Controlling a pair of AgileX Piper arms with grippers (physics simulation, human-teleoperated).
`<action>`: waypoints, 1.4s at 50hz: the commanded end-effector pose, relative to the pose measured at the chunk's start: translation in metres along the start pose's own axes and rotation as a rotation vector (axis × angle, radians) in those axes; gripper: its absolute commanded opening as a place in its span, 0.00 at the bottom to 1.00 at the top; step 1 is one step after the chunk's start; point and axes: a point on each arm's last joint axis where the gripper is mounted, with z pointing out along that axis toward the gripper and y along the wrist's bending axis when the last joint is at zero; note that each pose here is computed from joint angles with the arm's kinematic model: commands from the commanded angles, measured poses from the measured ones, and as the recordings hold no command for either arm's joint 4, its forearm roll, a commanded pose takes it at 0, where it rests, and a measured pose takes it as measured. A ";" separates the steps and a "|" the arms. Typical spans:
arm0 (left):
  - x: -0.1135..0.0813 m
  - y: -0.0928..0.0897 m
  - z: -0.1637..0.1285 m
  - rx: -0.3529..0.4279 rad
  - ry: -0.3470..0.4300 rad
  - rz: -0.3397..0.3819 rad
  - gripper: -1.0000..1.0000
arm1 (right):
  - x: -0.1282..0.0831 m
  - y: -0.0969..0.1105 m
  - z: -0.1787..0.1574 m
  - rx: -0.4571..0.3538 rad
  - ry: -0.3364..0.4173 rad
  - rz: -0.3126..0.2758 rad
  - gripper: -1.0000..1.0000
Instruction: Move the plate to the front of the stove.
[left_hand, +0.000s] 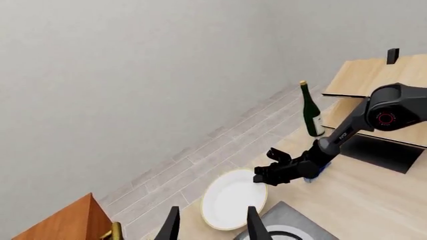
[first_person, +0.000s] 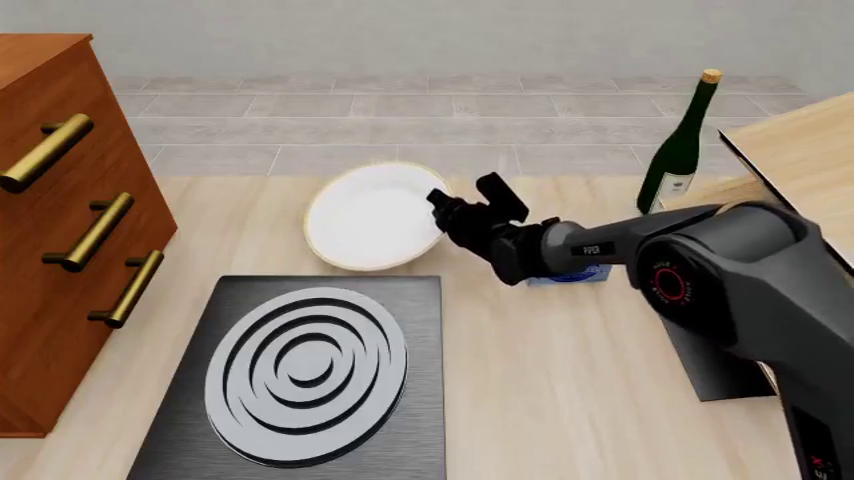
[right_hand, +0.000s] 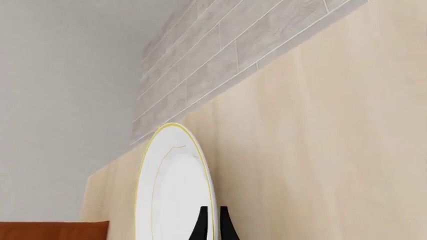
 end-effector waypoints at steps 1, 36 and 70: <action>0.000 0.000 0.000 0.000 -0.001 -0.002 1.00 | -0.001 0.000 0.003 -0.002 -0.006 0.015 0.00; 0.000 0.000 -0.003 -0.007 -0.002 -0.002 1.00 | 0.002 -0.001 0.006 0.006 0.004 0.012 1.00; -0.002 0.001 -0.006 -0.012 -0.011 -0.002 1.00 | -0.060 0.002 -0.013 0.075 -0.054 -0.116 1.00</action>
